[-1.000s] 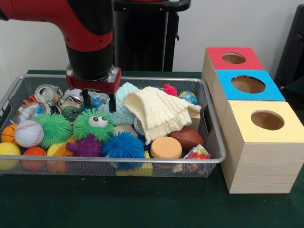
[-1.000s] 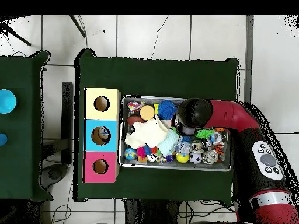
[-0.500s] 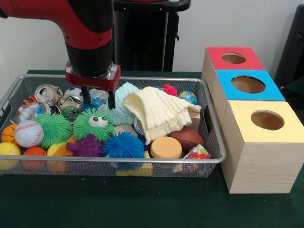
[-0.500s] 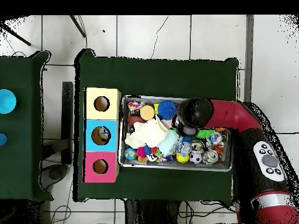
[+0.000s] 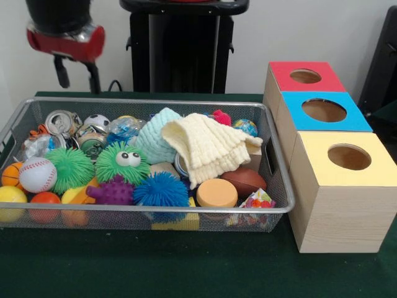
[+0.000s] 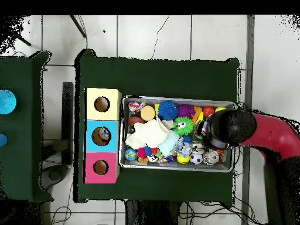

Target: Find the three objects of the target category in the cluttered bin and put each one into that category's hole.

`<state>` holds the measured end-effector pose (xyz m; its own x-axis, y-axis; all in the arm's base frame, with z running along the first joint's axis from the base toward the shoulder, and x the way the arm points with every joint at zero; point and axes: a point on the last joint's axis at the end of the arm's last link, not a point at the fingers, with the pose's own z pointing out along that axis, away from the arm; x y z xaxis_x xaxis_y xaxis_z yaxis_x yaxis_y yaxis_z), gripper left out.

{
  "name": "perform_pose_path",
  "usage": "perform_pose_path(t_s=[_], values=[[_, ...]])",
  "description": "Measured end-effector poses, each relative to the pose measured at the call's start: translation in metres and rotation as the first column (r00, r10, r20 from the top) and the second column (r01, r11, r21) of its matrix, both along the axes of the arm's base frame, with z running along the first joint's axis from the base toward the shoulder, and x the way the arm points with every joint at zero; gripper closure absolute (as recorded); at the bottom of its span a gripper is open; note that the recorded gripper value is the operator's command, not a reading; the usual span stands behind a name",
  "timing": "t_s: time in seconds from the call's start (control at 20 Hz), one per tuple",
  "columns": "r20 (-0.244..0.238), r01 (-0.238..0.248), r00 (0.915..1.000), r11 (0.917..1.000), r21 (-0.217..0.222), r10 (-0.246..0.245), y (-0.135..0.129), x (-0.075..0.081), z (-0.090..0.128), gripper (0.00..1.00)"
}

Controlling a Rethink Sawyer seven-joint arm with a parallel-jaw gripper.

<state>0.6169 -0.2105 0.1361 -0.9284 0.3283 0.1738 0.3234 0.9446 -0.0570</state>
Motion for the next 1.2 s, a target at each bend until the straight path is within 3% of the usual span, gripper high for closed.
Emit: perform_pose_path(t_s=[0.15,0.4,0.85,1.2], values=[[0.011,0.032,0.9994,0.9992,-0.023,-0.032,-0.021,-0.015,0.022,0.0],[-0.003,0.038,0.9993,0.9989,-0.027,-0.038,-0.022,-0.035,0.031,0.0],[-0.042,-0.006,0.9991,1.0,0.005,0.006,0.035,-0.077,0.042,0.0],[-0.063,-0.033,0.9974,0.9992,0.022,0.034,0.068,-0.089,0.049,0.0]])
